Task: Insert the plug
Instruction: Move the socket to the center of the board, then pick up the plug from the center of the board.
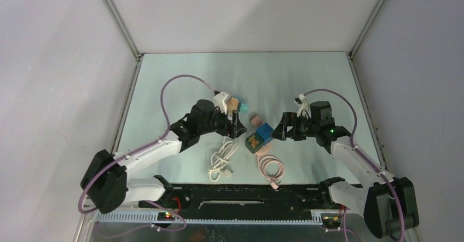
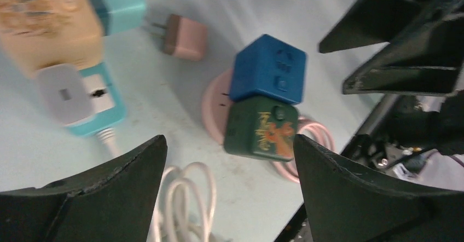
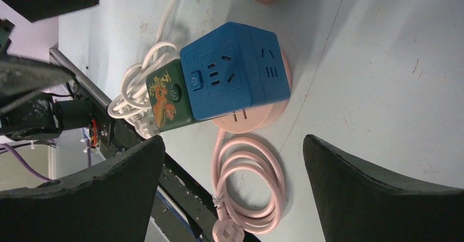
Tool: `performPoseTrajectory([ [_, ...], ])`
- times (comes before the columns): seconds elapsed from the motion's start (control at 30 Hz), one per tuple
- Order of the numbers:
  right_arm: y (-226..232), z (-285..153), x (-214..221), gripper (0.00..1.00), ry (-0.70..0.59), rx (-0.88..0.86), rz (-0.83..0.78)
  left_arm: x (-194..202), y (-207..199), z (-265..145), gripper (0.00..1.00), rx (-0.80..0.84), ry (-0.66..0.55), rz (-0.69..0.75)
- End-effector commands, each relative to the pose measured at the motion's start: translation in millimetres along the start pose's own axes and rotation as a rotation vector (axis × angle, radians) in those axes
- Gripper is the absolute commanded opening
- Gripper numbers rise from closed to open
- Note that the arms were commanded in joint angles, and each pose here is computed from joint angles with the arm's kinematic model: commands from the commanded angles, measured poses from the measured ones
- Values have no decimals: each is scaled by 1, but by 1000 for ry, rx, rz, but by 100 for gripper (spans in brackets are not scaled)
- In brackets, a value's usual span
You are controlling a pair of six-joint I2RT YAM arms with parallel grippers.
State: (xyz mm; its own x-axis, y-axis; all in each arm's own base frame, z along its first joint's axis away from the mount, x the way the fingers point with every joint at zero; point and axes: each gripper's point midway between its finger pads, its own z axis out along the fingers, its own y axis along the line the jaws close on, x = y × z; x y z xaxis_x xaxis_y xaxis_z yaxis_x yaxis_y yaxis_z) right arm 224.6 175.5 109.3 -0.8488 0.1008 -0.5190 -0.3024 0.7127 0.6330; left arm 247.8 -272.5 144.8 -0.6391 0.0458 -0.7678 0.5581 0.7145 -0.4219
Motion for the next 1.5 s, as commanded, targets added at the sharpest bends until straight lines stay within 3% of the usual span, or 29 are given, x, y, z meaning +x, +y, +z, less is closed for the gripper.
performPoseTrajectory([
  [0.0, 4, 0, -13, 98, -48, -32, 20, -2, -40, 14, 88, 161, -23, -38],
  [0.37, -7, -16, -21, 95, -107, -35, 95, 37, -83, 47, 86, 299, 91, -106],
  [0.8, -26, -37, -31, 95, -182, 64, 85, 38, -161, 92, 84, 423, 117, -113],
  [1.07, -34, -46, -36, 95, -200, 136, 51, -15, -96, 101, 89, 127, 17, -38],
  [1.27, -41, -45, -39, 96, -210, 162, 51, -38, -28, 109, 88, -204, -9, -258],
  [1.47, -44, -43, -43, 96, -214, 161, 46, -40, 10, 136, 86, -491, 28, -419],
])
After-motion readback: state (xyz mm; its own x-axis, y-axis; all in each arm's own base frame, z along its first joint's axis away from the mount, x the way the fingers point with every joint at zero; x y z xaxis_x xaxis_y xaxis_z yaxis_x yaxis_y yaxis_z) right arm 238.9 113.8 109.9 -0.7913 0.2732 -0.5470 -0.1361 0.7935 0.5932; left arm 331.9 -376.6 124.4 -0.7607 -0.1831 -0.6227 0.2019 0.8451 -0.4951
